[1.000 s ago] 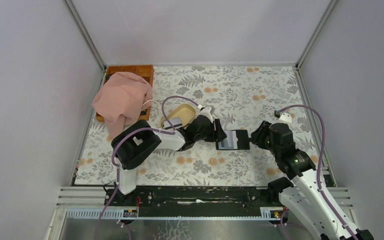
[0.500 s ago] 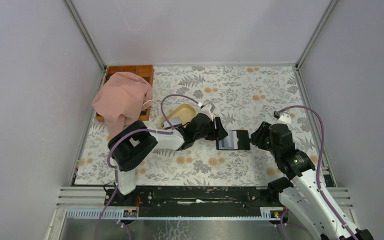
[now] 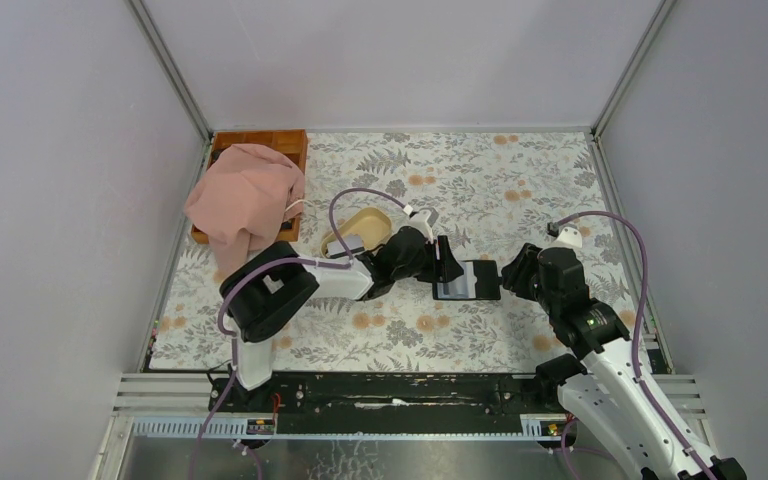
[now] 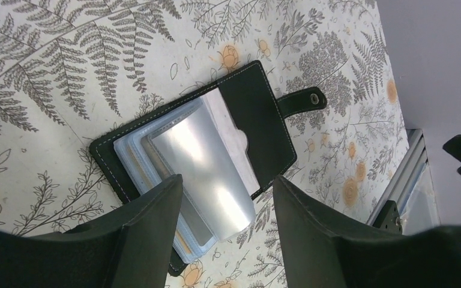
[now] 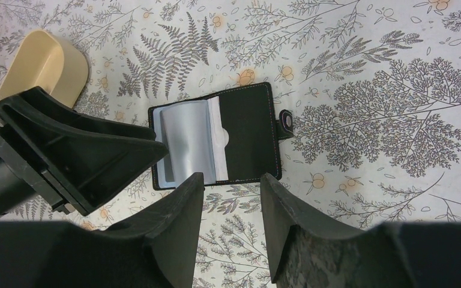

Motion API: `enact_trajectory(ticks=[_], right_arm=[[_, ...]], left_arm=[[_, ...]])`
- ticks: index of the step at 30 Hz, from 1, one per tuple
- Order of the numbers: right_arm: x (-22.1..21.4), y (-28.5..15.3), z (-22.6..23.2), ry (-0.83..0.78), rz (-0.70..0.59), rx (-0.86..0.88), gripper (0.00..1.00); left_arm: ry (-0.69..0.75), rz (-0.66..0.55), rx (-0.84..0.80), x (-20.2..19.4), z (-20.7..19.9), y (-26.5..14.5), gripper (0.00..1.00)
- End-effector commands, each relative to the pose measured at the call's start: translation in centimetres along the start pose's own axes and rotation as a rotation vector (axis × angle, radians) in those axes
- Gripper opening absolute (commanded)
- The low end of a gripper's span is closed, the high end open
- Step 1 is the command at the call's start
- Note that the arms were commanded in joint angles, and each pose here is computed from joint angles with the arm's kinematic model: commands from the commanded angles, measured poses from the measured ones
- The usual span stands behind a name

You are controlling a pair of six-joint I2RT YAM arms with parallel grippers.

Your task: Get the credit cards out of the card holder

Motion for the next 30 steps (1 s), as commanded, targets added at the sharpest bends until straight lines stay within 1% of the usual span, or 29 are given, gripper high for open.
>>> enact_trajectory(ticks=[1,13,21,30], right_arm=[[0.6,0.1,0.7,-0.009,-0.026,0.031,0.47],[0.4,0.3,0.6,-0.007,-0.024,0.029,0.48],[0.3,0.2,0.5,-0.002,-0.022,0.032,0.48],[1.8,-1.0,1.4,0.001,-0.062,0.057,0.48]], left_arm=[[0.0,0.0,-0.019,0.0,-0.4,0.7,0.64],[-0.011,0.044,-0.018,-1.3,-0.1,1.5,0.65],[-0.006,0.052,-0.097,-1.4,-2.8,2.6,0.65],[-0.029,0.059,-0.192,-1.3,-5.2,4.2,0.66]])
Point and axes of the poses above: each gripper's point midway between its finger pads, its own y axis out along the fingers, its own z axis along the line the jaws close on, x = y × z, the point moved 3 cm from there along -y, back along the fingers, and after that the axes turned 12 degrees about y, right-handed, at the moved point
